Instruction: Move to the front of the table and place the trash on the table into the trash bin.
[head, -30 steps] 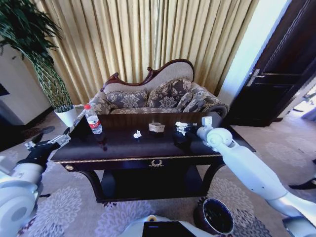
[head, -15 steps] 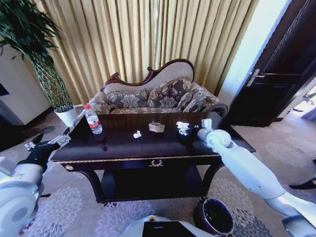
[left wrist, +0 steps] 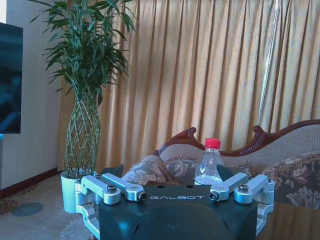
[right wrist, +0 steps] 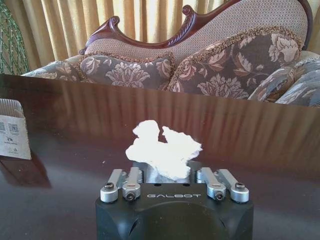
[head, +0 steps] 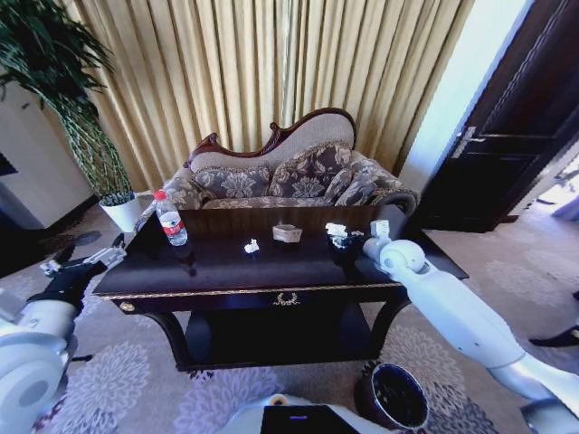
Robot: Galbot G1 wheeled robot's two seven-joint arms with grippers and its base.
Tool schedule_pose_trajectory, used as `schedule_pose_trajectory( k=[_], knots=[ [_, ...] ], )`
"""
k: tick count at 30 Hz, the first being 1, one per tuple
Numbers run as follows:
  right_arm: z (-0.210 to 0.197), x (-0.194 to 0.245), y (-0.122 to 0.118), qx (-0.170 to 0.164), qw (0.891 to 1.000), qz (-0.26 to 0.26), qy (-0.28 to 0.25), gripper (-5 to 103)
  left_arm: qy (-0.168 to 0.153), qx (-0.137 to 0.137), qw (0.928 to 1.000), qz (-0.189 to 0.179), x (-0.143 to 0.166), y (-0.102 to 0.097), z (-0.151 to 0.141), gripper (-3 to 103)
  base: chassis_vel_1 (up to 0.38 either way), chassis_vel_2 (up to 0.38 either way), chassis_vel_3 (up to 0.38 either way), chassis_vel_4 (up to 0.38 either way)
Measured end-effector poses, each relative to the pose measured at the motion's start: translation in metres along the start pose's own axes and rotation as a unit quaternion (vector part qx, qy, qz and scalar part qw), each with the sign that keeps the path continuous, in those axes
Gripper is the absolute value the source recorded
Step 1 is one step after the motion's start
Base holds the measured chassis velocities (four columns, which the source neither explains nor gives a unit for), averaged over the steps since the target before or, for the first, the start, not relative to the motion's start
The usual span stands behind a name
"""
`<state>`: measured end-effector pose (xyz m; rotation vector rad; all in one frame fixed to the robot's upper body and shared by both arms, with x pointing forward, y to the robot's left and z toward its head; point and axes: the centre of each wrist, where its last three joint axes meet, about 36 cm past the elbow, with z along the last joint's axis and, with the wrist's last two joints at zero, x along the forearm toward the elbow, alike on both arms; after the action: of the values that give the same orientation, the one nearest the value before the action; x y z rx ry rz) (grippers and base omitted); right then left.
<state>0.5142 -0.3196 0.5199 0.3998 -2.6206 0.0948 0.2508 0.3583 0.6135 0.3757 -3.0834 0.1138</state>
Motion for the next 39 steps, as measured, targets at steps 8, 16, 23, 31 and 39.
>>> schedule_pose_trajectory(
  k=[8,16,23,31,39],
  knots=[
    [-0.001,0.004,0.000,0.002,1.000,0.000,-0.002,22,0.000,0.001,1.0000,-0.002,0.000,0.000,0.000,100,0.000,0.000,0.000,0.000],
    [-0.003,0.006,0.000,0.002,1.000,-0.002,-0.005,1,-0.006,-0.003,0.9999,-0.009,0.002,0.004,-0.003,100,0.000,0.000,0.000,0.000],
    [-0.001,0.013,-0.005,0.002,1.000,-0.003,-0.023,0,-0.006,0.000,1.0000,-0.008,0.002,0.004,-0.002,100,0.000,0.000,0.000,0.000],
    [0.003,0.037,-0.010,-0.001,0.995,0.013,-0.096,0,-0.004,0.003,1.0000,-0.002,0.000,0.001,-0.001,100,0.000,0.000,0.000,0.000],
    [0.006,0.071,-0.012,-0.009,0.985,0.024,-0.168,0,-0.004,0.008,1.0000,-0.001,0.000,-0.001,0.000,100,0.000,0.000,0.000,0.000]
  ],
)
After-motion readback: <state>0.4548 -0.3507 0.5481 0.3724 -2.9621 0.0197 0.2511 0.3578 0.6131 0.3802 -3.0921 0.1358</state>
